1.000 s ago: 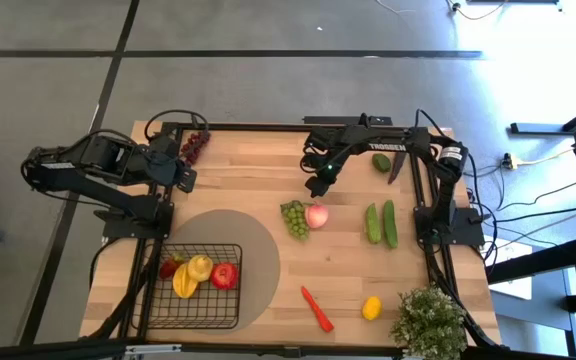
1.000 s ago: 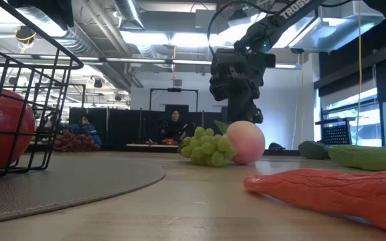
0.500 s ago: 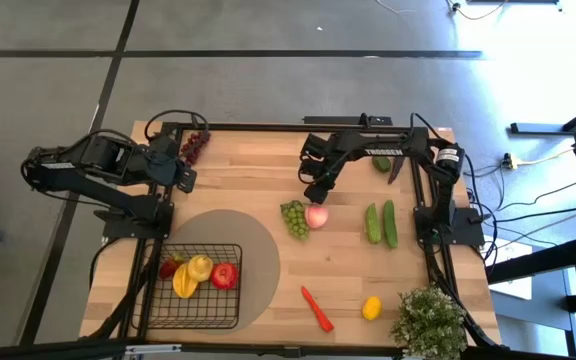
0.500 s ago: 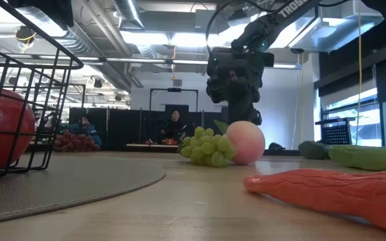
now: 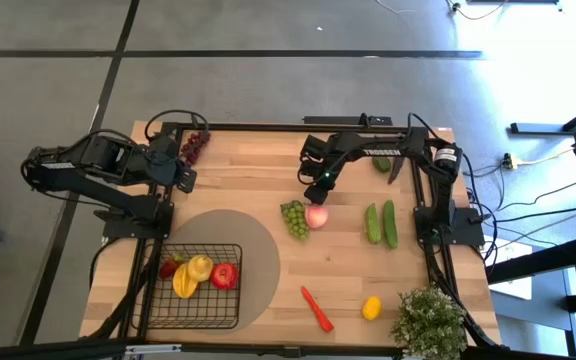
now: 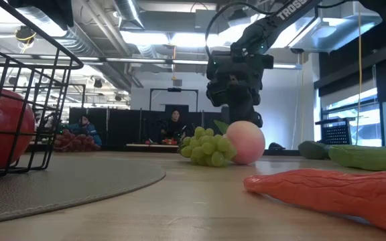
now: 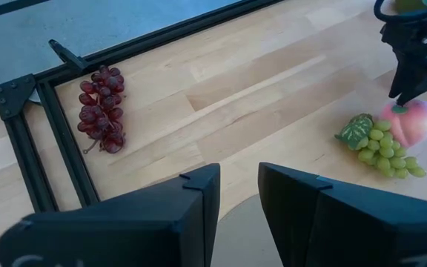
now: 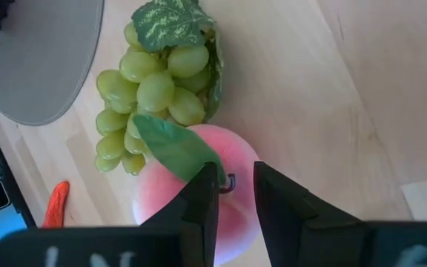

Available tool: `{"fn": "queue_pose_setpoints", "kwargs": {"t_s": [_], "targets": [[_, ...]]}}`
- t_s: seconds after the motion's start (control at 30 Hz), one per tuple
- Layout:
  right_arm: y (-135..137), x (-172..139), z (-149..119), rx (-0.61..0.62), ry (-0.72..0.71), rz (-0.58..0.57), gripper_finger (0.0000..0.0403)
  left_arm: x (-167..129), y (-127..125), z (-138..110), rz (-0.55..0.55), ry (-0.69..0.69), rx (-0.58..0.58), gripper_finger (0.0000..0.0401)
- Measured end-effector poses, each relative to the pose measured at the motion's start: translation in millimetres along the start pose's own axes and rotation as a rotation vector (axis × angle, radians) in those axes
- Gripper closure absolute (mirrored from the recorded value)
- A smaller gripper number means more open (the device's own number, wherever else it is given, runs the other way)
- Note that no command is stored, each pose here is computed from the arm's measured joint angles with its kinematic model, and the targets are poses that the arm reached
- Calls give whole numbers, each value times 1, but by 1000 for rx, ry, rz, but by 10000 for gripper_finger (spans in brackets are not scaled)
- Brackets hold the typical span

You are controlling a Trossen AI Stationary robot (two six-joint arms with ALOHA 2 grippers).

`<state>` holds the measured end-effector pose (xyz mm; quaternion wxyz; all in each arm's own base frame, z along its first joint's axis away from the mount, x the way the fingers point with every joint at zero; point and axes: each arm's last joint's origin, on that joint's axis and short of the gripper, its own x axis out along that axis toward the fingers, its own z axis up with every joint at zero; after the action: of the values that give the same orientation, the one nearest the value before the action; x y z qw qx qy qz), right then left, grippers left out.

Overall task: Build produce basket
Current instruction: Put the pink peach into the wire basket

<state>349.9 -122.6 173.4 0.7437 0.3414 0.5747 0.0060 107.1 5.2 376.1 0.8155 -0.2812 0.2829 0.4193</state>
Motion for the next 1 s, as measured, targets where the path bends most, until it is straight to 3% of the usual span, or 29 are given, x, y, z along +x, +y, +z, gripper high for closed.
{"fn": "queue_pose_setpoints", "kwargs": {"t_s": [0.27,0.73,1.0], "targets": [[2,1,0,-5,1,-12,326,0,0,0,0,0,1,317],[7,4,-2,-44,9,-14,399,0,0,0,0,0,2,317],[11,5,-1,-58,-1,-71,402,0,0,0,0,0,2,317]]}}
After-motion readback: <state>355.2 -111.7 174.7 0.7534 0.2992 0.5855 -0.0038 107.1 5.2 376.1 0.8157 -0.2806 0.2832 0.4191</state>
